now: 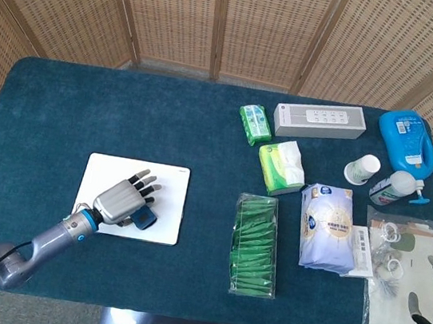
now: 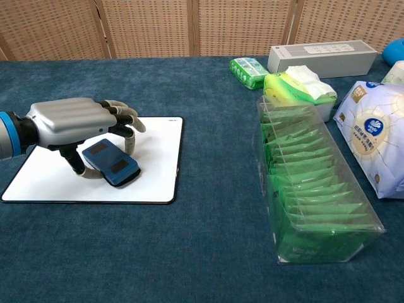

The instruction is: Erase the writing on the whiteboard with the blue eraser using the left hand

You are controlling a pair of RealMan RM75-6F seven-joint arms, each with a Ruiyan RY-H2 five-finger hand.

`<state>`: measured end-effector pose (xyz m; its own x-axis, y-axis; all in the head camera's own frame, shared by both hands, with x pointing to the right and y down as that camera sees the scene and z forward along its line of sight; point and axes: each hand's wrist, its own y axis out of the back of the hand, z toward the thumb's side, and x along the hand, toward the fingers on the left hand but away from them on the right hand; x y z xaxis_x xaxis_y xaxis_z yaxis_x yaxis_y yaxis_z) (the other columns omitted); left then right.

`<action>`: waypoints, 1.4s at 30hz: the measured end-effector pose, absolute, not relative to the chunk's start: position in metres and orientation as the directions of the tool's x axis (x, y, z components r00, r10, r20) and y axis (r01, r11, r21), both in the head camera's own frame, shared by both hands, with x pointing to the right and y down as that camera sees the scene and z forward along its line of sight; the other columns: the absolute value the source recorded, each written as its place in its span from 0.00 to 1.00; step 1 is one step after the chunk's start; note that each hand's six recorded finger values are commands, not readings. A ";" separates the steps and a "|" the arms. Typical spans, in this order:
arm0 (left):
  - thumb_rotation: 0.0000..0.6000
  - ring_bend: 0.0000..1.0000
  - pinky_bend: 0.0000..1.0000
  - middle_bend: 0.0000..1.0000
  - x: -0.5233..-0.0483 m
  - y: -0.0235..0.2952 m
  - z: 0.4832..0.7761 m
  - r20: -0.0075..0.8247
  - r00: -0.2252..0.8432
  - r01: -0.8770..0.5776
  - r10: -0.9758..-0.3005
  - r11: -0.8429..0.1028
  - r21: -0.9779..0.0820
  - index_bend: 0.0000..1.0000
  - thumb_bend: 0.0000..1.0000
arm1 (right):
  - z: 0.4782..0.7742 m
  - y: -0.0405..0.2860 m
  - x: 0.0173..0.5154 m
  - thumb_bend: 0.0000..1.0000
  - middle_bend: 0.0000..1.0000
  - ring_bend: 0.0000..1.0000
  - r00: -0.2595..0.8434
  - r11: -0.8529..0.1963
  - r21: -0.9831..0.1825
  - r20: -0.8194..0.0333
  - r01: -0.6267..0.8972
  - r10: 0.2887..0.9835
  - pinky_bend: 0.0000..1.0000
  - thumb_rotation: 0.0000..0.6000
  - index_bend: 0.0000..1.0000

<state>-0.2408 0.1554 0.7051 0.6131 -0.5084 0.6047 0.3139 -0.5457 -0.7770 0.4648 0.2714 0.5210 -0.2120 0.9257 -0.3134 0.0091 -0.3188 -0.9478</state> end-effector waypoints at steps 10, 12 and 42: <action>1.00 0.00 0.00 0.16 -0.215 0.175 0.677 0.549 0.700 0.236 -0.456 -0.577 -0.782 0.70 0.31 | 0.519 0.273 0.466 0.35 0.11 0.00 -0.213 -0.314 -0.949 -0.309 0.012 0.927 0.06 1.00 0.17; 1.00 0.00 0.00 0.16 -0.212 0.174 0.667 0.519 0.718 0.216 -0.463 -0.562 -0.799 0.70 0.31 | 0.519 0.273 0.466 0.35 0.11 0.00 -0.213 -0.313 -0.950 -0.309 0.015 0.927 0.06 1.00 0.17; 1.00 0.00 0.00 0.16 -0.280 0.136 0.701 0.621 0.527 0.305 -0.580 -0.553 -0.775 0.70 0.31 | 0.525 0.273 0.466 0.35 0.11 0.00 -0.211 -0.325 -0.946 -0.321 0.019 0.923 0.06 1.00 0.17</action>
